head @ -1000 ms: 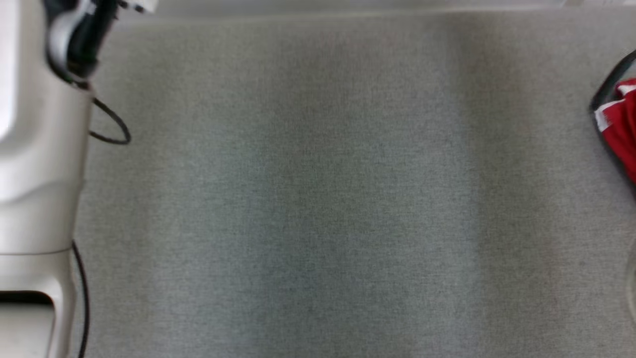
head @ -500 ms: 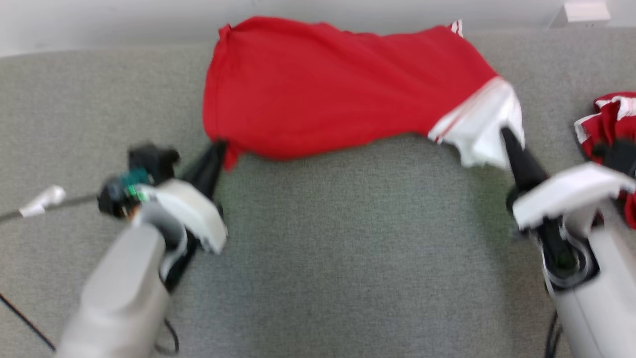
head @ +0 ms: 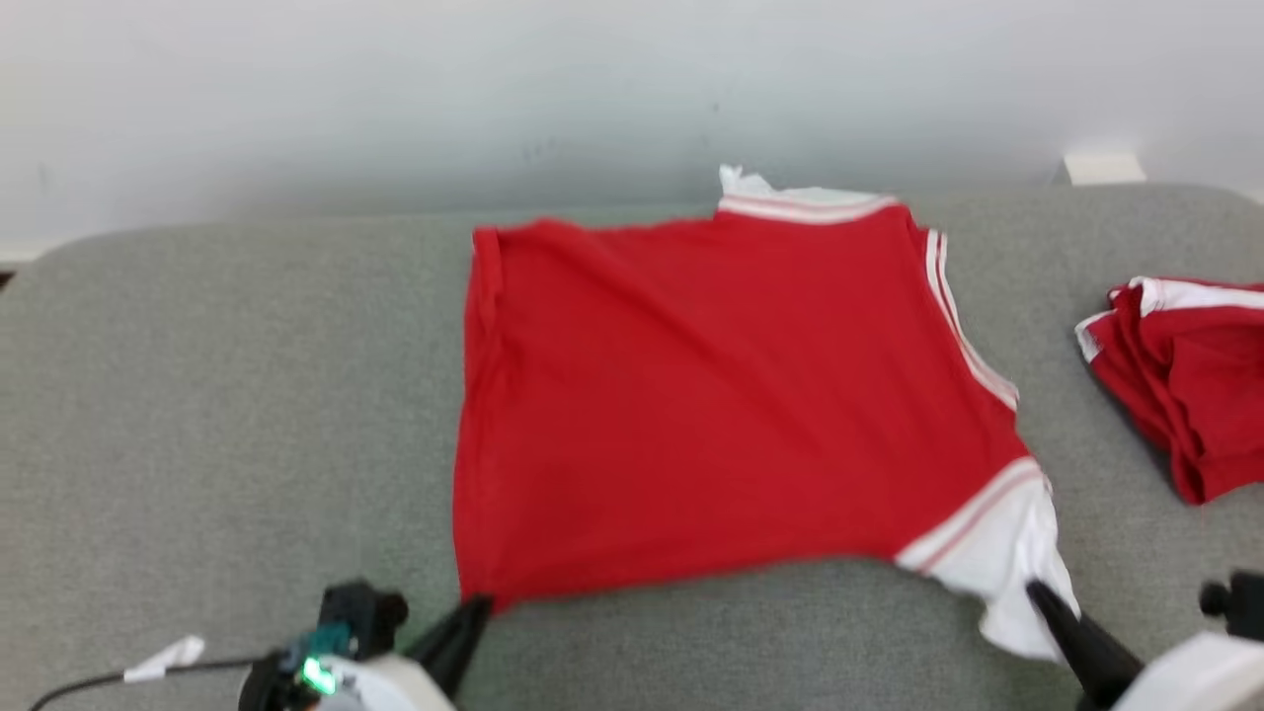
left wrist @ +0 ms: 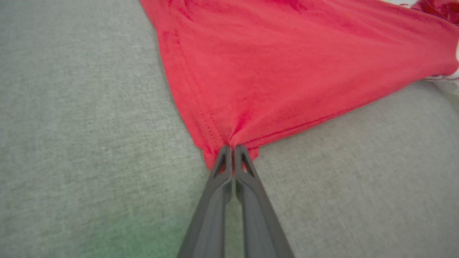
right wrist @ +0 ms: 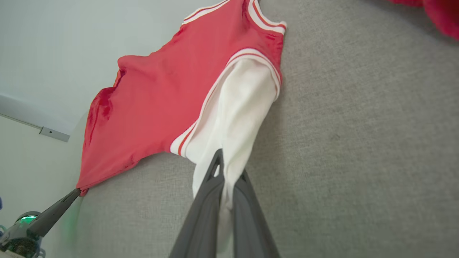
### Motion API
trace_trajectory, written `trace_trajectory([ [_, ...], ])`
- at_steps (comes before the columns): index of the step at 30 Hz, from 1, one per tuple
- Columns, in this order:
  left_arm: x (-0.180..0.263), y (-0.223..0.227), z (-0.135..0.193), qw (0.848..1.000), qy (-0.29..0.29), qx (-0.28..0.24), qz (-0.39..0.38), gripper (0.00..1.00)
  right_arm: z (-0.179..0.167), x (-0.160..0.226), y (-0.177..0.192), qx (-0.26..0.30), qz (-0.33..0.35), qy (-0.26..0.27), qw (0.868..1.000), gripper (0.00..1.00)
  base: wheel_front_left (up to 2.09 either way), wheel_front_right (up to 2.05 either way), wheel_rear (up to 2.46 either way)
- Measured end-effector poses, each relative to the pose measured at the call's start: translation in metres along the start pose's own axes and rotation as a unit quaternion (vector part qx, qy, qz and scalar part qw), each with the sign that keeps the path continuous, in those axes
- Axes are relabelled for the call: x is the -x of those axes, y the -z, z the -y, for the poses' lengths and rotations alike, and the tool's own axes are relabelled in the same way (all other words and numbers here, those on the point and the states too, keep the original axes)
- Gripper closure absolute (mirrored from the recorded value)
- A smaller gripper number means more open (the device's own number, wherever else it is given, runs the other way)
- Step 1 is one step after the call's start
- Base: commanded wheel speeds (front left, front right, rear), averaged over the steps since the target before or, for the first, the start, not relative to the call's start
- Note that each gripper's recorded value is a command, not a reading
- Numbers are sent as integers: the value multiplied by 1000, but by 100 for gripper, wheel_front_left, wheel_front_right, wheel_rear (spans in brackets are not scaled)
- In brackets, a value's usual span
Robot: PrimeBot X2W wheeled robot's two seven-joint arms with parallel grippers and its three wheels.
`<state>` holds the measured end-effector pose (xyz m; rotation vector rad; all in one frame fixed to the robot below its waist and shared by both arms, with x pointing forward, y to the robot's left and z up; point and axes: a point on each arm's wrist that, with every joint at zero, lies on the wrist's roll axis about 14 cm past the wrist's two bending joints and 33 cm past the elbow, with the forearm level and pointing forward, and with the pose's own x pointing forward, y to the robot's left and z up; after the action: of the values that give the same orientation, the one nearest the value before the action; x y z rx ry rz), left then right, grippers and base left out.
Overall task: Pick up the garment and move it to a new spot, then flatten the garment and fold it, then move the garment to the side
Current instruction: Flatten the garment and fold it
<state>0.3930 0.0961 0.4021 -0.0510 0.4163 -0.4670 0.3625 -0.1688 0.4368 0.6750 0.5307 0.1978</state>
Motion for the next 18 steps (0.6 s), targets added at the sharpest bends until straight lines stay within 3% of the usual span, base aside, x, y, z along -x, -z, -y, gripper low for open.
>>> trace_trajectory([
  [9, 83, 25, 34, 999, 0, 9, -50, 100, 5, 71, 32, -15, -28, 18, 999, 100, 0, 0, 0],
  [18, 113, 28, 54, 997, 0, 46, -69, 100, 3, 91, 51, -42, -46, 32, 998, 100, 0, 0, 0],
])
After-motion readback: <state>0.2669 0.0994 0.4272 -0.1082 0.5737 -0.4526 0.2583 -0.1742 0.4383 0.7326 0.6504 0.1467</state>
